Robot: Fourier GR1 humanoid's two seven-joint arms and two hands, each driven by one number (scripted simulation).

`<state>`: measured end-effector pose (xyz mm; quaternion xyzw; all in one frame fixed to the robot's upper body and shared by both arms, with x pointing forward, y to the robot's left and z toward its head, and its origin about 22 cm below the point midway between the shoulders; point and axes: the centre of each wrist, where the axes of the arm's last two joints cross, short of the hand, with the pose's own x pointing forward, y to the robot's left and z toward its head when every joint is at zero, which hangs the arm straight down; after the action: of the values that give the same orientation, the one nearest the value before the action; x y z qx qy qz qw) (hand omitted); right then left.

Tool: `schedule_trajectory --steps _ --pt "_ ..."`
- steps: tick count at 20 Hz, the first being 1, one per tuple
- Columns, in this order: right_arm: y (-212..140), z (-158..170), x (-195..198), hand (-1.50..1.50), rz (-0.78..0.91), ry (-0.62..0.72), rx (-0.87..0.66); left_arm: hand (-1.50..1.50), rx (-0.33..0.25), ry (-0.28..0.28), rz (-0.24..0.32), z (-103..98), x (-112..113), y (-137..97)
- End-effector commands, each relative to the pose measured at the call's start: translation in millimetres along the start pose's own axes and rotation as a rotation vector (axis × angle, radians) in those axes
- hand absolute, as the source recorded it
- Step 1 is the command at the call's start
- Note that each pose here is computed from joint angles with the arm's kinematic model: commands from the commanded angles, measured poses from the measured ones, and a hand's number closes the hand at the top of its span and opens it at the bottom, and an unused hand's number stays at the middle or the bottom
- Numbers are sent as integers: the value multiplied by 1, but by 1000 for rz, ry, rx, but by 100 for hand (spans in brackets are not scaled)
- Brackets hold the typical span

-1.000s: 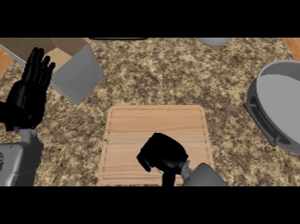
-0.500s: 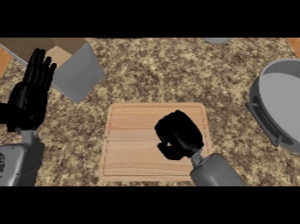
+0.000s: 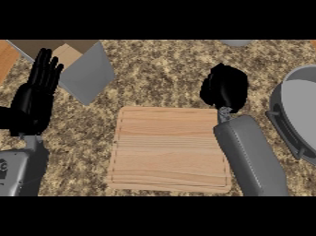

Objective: Pick the cupcake from the cutting board and place it in the pot

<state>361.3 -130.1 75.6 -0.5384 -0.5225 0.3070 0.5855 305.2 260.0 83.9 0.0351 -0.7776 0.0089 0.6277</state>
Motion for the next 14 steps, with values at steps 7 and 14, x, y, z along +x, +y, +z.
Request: schedule_trajectory --steps 7,14 --pt "-79 -68 42 150 99 486 -552 0 -6 2 15 -7 5 1" --pt "-76 -75 17 150 122 602 -599 0 26 26 1 -4 4 -1"
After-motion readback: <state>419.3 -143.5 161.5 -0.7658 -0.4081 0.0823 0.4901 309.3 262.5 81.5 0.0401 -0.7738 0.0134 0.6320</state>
